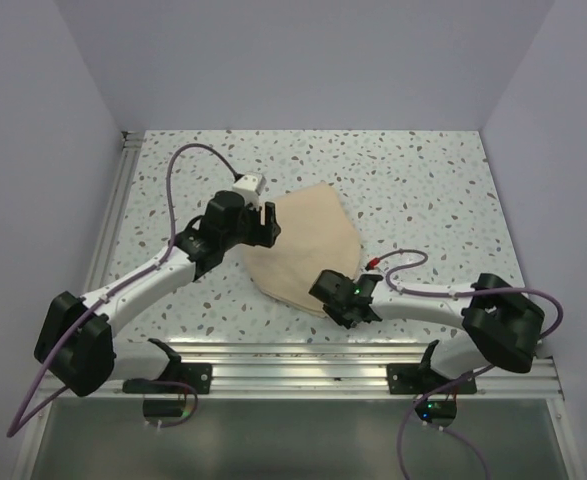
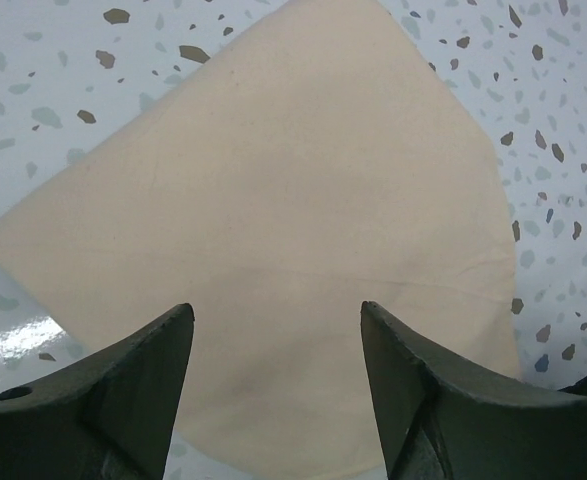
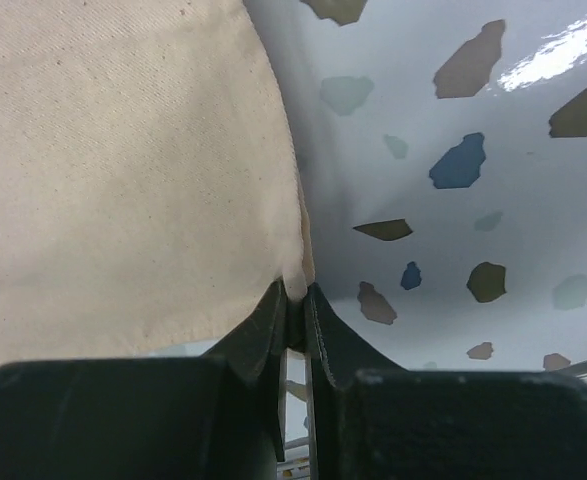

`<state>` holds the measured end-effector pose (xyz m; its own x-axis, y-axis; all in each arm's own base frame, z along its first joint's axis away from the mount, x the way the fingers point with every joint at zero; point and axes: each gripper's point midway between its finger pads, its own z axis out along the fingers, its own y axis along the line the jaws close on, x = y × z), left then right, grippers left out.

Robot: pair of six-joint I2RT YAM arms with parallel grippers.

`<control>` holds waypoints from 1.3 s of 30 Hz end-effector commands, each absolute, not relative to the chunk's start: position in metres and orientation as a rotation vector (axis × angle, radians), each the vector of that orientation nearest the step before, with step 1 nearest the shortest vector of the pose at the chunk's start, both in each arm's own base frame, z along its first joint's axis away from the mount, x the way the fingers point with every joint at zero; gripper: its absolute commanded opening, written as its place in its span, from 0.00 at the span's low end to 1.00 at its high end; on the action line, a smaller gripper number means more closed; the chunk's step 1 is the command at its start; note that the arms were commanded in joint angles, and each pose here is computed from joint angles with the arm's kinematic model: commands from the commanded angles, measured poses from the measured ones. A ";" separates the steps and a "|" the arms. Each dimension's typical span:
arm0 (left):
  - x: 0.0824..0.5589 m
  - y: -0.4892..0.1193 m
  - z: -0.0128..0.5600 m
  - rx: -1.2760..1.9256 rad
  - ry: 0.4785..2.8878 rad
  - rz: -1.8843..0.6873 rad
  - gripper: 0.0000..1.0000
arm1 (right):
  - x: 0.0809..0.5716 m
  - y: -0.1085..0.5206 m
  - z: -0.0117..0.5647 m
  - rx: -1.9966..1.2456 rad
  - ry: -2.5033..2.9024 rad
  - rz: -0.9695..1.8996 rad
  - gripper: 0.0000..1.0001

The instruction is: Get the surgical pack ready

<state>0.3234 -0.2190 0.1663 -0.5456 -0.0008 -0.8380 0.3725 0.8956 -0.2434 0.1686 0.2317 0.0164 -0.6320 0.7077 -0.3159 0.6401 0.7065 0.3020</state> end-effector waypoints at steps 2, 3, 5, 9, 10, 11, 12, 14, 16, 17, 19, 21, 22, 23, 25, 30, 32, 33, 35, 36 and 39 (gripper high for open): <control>0.323 -0.249 0.180 0.420 2.068 -0.540 0.71 | 0.146 0.194 0.005 1.053 2.508 0.129 0.00; 0.323 -0.253 0.173 0.437 2.088 -0.532 0.71 | 0.142 0.186 0.002 1.051 2.517 0.096 0.00; 0.319 -0.265 0.173 0.492 2.087 -0.529 0.70 | 0.135 0.176 0.001 1.035 2.527 0.066 0.00; 0.315 -0.284 0.159 0.565 2.114 -0.490 0.70 | 0.125 0.157 0.001 0.996 2.547 -0.021 0.00; 0.312 -0.288 0.157 0.583 2.122 -0.494 0.70 | 0.125 0.154 0.002 0.989 2.542 -0.026 0.00; 0.314 -0.291 0.150 0.596 2.147 -0.480 0.70 | 0.126 0.154 0.004 0.992 2.534 -0.001 0.00; 0.314 -0.293 0.146 0.603 2.160 -0.469 0.69 | 0.125 0.150 0.003 0.988 2.531 -0.006 0.00; 0.312 -0.300 0.140 0.630 2.184 -0.459 0.69 | 0.127 0.151 0.006 0.986 2.517 0.040 0.00; 0.313 -0.304 0.128 0.651 2.208 -0.420 0.68 | 0.126 0.148 0.004 0.979 2.513 0.050 0.00; 0.316 -0.307 0.123 0.658 2.212 -0.402 0.68 | 0.127 0.151 0.005 0.971 2.512 0.083 0.00; 0.320 -0.314 0.123 0.679 2.204 -0.391 0.68 | 0.127 0.150 0.003 0.961 2.514 0.090 0.00; 0.323 -0.319 0.112 0.711 2.220 -0.362 0.67 | 0.126 0.149 0.002 0.950 2.517 0.092 0.00; 0.325 -0.325 0.115 0.719 2.212 -0.362 0.67 | 0.126 0.149 0.003 0.950 2.518 0.088 0.00; 0.325 -0.327 0.106 0.735 2.227 -0.348 0.66 | 0.125 0.147 0.003 0.946 2.522 0.074 0.00; 0.324 -0.336 0.103 0.772 2.226 -0.337 0.66 | 0.124 0.146 0.003 0.940 2.523 0.066 0.00; 0.314 -0.346 0.077 0.862 2.261 -0.270 0.66 | 0.124 0.145 0.001 0.937 2.524 0.079 0.00; 0.311 -0.346 0.065 0.888 2.288 -0.250 0.65 | 0.124 0.146 0.000 0.938 2.522 0.087 0.00; 0.309 -0.347 0.061 0.904 2.298 -0.242 0.63 | 0.124 0.145 0.000 0.938 2.522 0.085 0.00; 0.305 -0.346 0.054 0.923 2.312 -0.232 0.62 | 0.124 0.145 -0.001 0.939 2.519 0.083 0.00; 0.303 -0.348 0.051 0.940 2.313 -0.233 0.62 | 0.124 0.145 -0.001 0.938 2.519 0.086 0.00; 0.303 -0.343 0.036 0.950 2.338 -0.162 0.59 | 0.125 0.146 -0.002 0.936 2.516 0.089 0.00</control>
